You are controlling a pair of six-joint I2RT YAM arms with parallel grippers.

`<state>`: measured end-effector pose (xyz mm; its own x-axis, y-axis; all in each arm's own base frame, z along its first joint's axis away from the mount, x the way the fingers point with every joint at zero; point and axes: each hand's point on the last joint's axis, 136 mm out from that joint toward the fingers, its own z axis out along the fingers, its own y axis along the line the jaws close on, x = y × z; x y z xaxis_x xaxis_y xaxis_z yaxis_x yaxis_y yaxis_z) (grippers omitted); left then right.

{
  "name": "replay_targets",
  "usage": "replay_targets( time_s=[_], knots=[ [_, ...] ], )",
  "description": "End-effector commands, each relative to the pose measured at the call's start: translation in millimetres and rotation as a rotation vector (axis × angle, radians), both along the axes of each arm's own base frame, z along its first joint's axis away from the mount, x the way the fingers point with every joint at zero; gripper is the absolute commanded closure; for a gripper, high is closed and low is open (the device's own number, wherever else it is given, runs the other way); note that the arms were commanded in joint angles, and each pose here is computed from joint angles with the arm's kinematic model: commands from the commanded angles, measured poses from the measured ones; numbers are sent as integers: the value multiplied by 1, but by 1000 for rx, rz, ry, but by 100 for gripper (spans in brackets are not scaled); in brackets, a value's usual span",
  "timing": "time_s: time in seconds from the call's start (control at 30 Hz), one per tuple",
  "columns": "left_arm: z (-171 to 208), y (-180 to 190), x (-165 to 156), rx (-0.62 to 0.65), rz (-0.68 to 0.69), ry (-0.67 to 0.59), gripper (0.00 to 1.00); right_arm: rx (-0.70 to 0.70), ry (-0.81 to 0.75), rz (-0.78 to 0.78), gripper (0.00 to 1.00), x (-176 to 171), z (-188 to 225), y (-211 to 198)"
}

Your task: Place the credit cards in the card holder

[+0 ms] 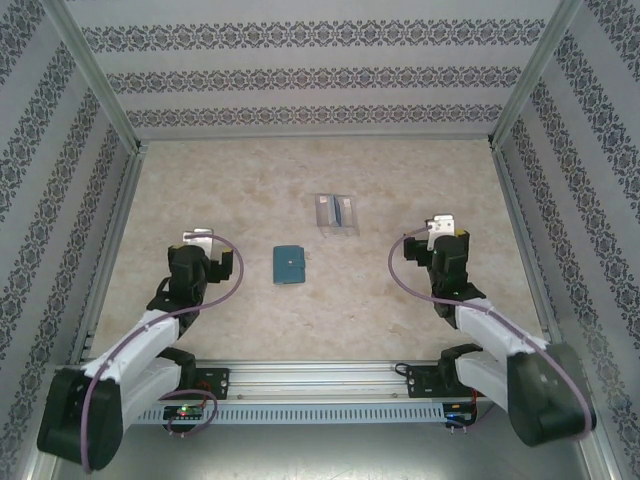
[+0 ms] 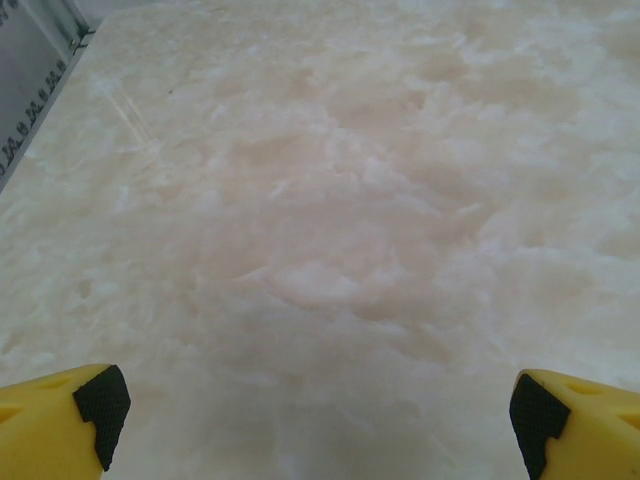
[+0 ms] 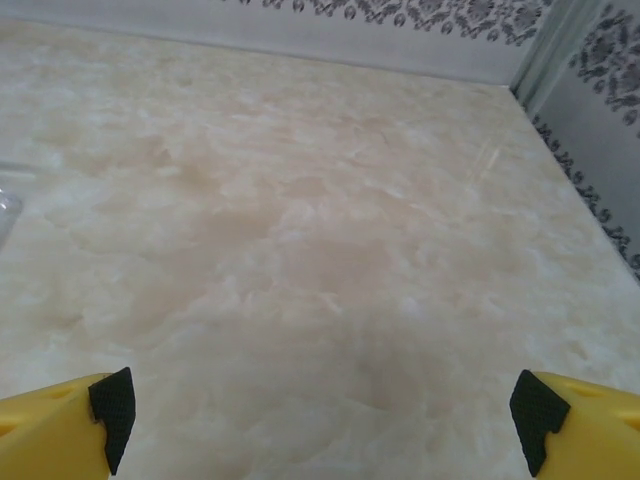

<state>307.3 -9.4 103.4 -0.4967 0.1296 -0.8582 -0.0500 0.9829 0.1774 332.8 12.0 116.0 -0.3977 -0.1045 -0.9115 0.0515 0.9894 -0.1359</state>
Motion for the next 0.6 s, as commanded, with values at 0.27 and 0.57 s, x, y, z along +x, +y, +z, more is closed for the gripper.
replay_targets(
  time_s=[0.27, 0.57],
  knots=[
    [17, 24, 62, -163, 11, -233, 1, 154, -117, 63, 2, 50, 2, -8],
    [-20, 23, 90, -203, -22, -134, 0, 140, -96, -16, 2, 64, -11, -18]
  ],
)
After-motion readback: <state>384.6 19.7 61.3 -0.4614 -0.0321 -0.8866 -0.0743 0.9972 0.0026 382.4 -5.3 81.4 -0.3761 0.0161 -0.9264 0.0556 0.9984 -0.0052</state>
